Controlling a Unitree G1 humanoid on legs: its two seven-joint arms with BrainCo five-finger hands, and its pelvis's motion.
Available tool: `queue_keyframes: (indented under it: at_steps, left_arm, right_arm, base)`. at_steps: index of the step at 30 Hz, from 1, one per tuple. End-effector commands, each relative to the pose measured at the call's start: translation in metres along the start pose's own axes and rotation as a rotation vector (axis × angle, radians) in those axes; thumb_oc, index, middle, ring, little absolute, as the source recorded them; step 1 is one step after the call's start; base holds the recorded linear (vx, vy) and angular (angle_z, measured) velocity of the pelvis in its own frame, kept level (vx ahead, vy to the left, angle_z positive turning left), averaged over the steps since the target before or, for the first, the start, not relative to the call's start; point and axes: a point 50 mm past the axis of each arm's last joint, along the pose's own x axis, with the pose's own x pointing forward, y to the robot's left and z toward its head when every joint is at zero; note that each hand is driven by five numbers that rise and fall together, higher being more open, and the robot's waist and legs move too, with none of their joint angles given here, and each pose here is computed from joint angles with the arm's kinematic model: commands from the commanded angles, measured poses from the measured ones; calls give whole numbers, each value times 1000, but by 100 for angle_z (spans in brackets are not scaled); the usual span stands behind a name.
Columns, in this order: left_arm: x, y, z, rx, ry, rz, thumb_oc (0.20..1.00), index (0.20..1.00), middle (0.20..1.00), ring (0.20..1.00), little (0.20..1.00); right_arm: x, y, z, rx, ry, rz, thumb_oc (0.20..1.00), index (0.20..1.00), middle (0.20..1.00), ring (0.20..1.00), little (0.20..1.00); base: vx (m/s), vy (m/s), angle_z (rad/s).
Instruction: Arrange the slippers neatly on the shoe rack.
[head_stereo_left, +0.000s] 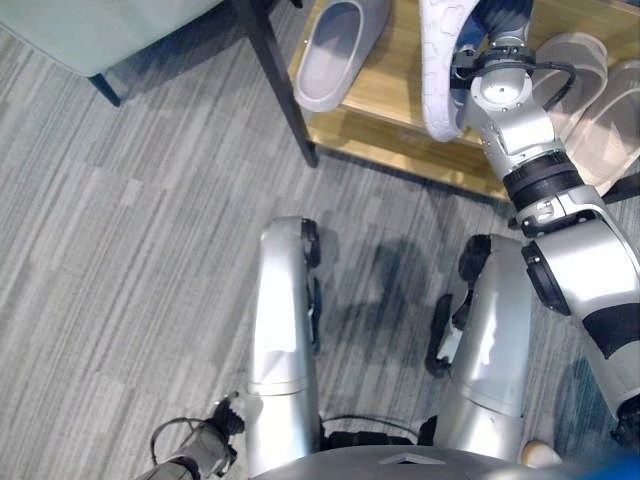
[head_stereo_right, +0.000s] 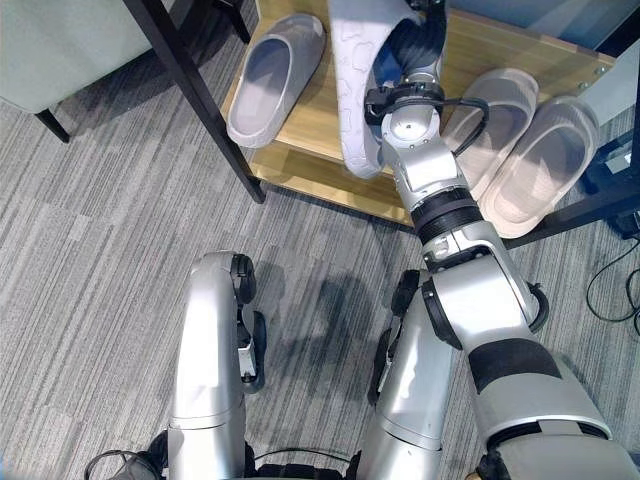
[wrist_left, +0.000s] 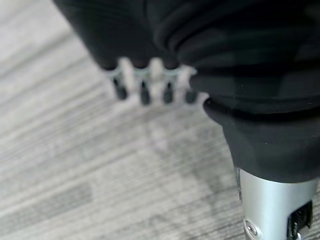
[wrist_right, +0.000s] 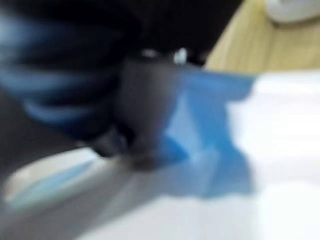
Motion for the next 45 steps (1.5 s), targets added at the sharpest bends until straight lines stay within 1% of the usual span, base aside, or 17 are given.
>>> queue_keyframes:
  at_steps: [1, 7, 9, 10, 11, 18, 25, 27, 32, 36, 42, 44, 45]
  left_arm:
    - [-6, -15, -18, 56, 57, -39, 1000, 1000, 1000, 1000, 1000]
    - [-8, -19, -23, 65, 73, -44, 1000, 1000, 1000, 1000, 1000]
    - [-9, -19, -26, 64, 84, -47, 1000, 1000, 1000, 1000, 1000]
    - [-9, -19, -26, 63, 83, -47, 1000, 1000, 1000, 1000, 1000]
    - [-9, -19, -26, 58, 84, -47, 1000, 1000, 1000, 1000, 1000]
    - [-9, -23, -25, 55, 88, -62, 1000, 1000, 1000, 1000, 1000]
    - [-8, -26, -20, 71, 75, -62, 1000, 1000, 1000, 1000, 1000]
    - [-8, -26, -19, 70, 76, -61, 1000, 1000, 1000, 1000, 1000]
    - [-7, -24, -17, 57, 76, -45, 1000, 1000, 1000, 1000, 1000]
    - [-6, -25, -13, 54, 64, -48, 1000, 1000, 1000, 1000, 1000]
    - [-7, -27, -11, 48, 58, -55, 1000, 1000, 1000, 1000, 1000]
    - [-7, -28, -12, 43, 60, -59, 1000, 1000, 1000, 1000, 1000]
    - [-7, -28, -12, 38, 61, -62, 1000, 1000, 1000, 1000, 1000]
  right_arm:
    - [16, -26, 42, -32, -180, -82, 200, 200, 200, 200, 200]
    - [20, -31, 35, -40, -132, -114, 200, 200, 200, 200, 200]
    - [22, -30, 32, -177, -133, -96, 200, 200, 200, 200, 200]
    - [22, -30, 32, -178, -133, -96, 200, 200, 200, 200, 200]
    - [23, -32, 26, -243, -109, -91, 200, 200, 200, 200, 200]
    - [23, -30, 21, -339, -94, -101, 200, 200, 200, 200, 200]
    - [23, -25, 27, -180, -74, -124, 200, 200, 200, 200, 200]
    - [23, -23, 29, -166, -78, -123, 200, 200, 200, 200, 200]
    - [22, -15, 39, -56, -88, -105, 200, 200, 200, 200, 200]
    - [21, -9, 44, 1, -91, -73, 200, 200, 200, 200, 200]
    - [22, -9, 46, 39, -95, -69, 200, 200, 200, 200, 200]
    - [23, -10, 47, 52, -95, -65, 1000, 1000, 1000, 1000, 1000]
    - [23, -13, 47, 69, -92, -76, 1000, 1000, 1000, 1000, 1000]
  base:
    - [4, 32, 0]
    - [-2, 11, -1]
    - [0, 0, 0]
    - [0, 0, 0]
    - [0, 0, 0]
    - [0, 0, 0]
    - [0, 0, 0]
    - [0, 0, 0]
    - [0, 0, 0]
    - [0, 0, 0]
    - [0, 0, 0]
    - [0, 0, 0]
    - [0, 0, 0]
